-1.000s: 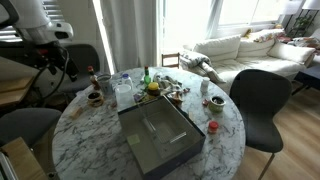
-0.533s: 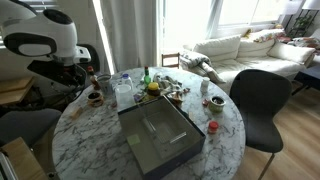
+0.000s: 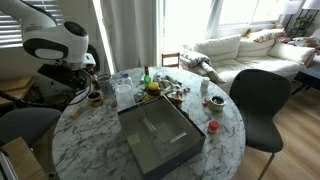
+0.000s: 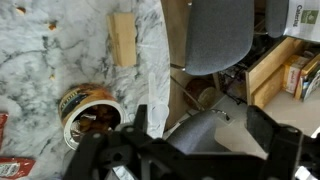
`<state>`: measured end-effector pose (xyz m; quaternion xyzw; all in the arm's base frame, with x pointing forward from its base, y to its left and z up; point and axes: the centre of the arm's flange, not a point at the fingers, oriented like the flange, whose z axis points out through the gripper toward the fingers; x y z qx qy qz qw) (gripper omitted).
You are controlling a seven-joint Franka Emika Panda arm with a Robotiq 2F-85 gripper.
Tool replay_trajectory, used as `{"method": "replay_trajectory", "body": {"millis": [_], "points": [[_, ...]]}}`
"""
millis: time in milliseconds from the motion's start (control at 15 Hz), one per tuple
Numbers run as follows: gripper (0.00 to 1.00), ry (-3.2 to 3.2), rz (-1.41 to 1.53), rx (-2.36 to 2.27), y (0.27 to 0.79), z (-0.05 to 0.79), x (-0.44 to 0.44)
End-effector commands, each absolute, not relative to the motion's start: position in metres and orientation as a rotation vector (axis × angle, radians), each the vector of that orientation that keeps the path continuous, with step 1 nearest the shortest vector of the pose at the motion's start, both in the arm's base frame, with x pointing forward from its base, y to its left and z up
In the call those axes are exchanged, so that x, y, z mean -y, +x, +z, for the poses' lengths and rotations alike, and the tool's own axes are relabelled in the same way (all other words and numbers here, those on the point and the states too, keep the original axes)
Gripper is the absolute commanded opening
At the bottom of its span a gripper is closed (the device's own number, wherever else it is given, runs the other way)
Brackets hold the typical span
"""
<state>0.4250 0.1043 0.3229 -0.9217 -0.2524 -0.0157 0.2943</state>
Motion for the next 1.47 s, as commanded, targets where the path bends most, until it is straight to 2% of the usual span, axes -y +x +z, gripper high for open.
{"method": "replay_trajectory", "body": {"millis": [0,867,933,1400], "points": [[1.00,-2.453,-0.043,0.672,0.425,0.323,-0.104],[1.00,-2.299,0.038,0.640,0.426,0.236,-0.126],[1.00,-2.325,0.028,0.647,0.419,0.256,-0.121],[1.00,-2.306,0.049,0.631,0.425,0.234,-0.127]]}}
